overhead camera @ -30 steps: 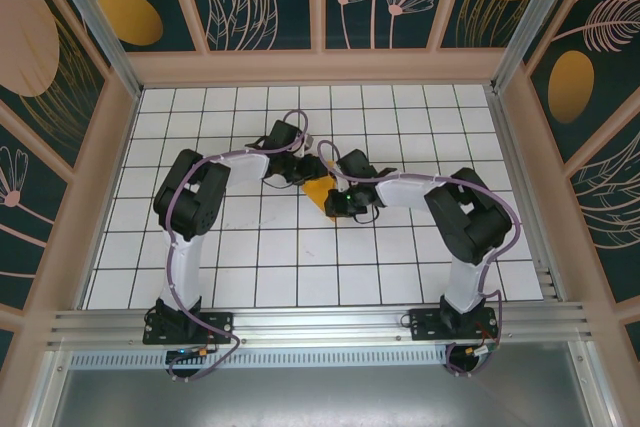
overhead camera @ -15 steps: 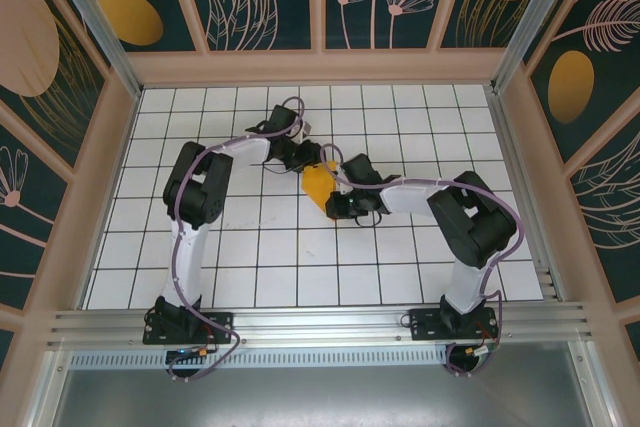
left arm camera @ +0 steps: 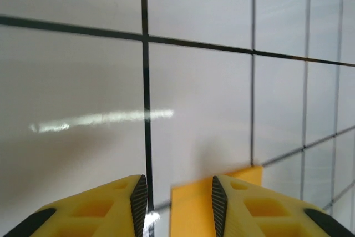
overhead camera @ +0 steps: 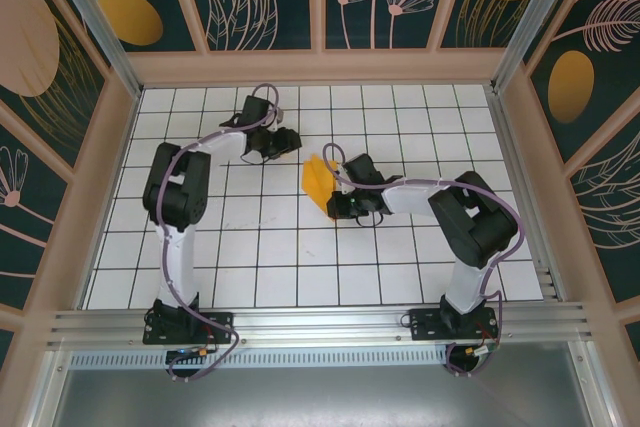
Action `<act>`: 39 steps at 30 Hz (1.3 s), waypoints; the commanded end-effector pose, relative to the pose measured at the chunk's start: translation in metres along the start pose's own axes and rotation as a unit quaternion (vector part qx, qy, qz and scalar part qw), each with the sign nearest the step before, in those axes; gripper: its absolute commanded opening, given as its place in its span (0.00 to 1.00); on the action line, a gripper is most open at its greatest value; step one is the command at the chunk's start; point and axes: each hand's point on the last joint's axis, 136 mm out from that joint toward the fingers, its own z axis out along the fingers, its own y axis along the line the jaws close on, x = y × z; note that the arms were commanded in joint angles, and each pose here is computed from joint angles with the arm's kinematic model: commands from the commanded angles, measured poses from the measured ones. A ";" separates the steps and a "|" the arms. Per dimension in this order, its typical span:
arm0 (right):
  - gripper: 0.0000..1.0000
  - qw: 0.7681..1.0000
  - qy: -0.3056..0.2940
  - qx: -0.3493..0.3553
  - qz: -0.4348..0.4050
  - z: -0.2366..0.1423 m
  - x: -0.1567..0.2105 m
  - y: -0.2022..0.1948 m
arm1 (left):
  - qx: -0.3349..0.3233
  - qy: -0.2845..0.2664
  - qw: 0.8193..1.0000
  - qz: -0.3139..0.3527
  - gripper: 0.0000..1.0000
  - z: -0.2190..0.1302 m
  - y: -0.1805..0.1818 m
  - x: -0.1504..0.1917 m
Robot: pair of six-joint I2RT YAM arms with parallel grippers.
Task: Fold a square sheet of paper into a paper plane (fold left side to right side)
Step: Fourth fold the wing at the center of the table.
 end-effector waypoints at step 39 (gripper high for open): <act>0.06 0.981 0.140 0.126 0.046 0.007 0.078 -0.063 | 0.050 0.106 0.993 0.011 0.33 0.049 -0.033 0.120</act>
